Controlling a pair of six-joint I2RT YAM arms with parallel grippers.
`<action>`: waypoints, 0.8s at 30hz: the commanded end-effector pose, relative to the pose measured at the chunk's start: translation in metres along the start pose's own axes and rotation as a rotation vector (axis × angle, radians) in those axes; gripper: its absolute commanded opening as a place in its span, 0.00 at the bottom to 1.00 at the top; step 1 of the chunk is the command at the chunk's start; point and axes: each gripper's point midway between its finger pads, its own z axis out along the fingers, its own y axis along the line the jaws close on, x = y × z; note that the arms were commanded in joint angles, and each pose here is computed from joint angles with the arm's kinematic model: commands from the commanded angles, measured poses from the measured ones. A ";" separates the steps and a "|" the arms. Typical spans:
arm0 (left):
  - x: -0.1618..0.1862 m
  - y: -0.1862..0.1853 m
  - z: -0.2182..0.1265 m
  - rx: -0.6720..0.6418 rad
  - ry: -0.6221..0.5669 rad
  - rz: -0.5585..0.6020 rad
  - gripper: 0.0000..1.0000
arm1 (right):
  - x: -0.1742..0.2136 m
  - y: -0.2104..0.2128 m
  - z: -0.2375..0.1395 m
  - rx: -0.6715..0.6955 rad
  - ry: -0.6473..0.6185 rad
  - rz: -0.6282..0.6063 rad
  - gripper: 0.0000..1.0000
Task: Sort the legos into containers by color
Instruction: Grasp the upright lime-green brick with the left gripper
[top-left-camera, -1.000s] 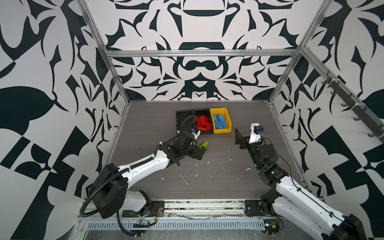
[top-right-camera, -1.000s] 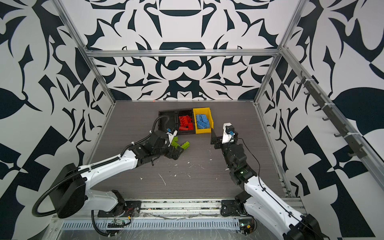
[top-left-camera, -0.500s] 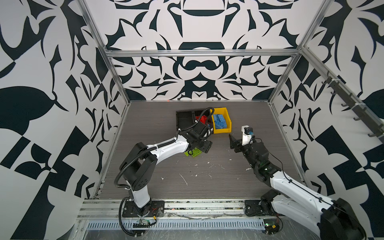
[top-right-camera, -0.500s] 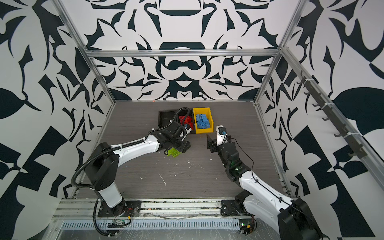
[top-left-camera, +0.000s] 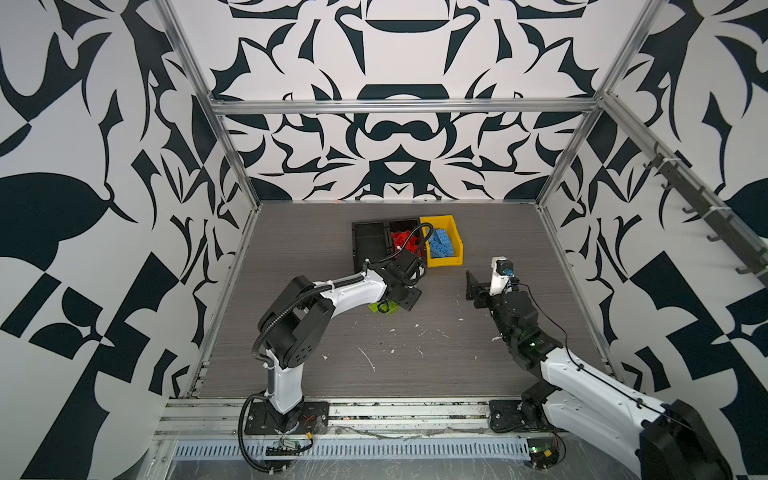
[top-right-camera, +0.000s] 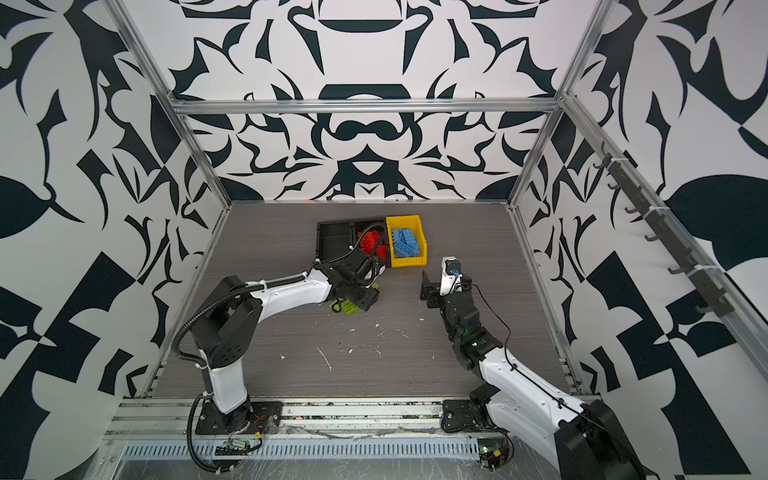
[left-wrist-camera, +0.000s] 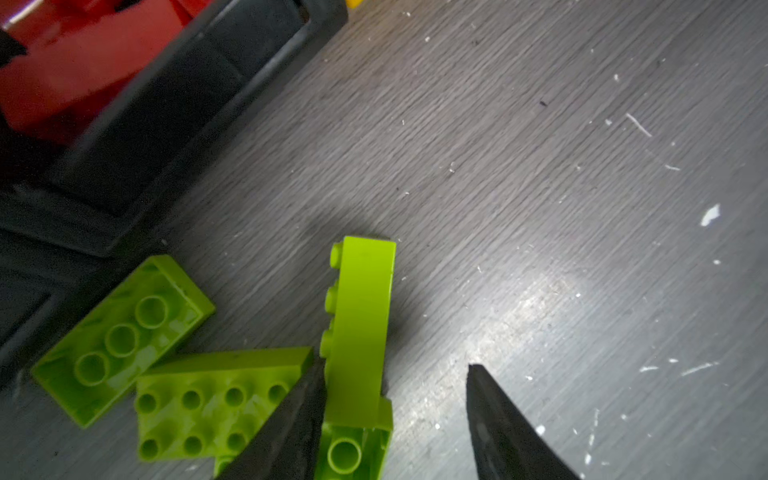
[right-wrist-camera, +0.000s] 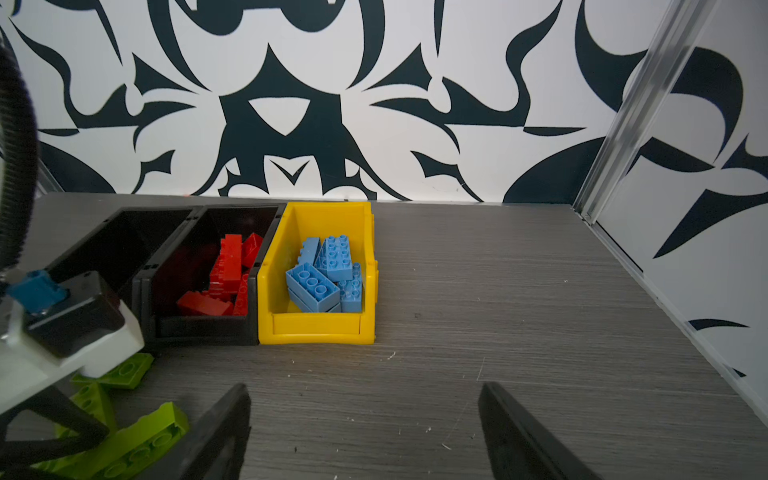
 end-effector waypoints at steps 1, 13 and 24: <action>-0.001 -0.001 0.007 -0.001 -0.002 0.020 0.51 | -0.027 0.003 0.002 0.001 -0.061 0.028 0.88; -0.003 0.005 0.018 -0.035 -0.009 0.029 0.44 | -0.025 0.003 0.004 0.003 -0.054 0.021 0.89; -0.010 0.002 0.009 -0.022 -0.048 0.011 0.27 | -0.021 0.009 0.008 -0.023 -0.033 0.017 0.89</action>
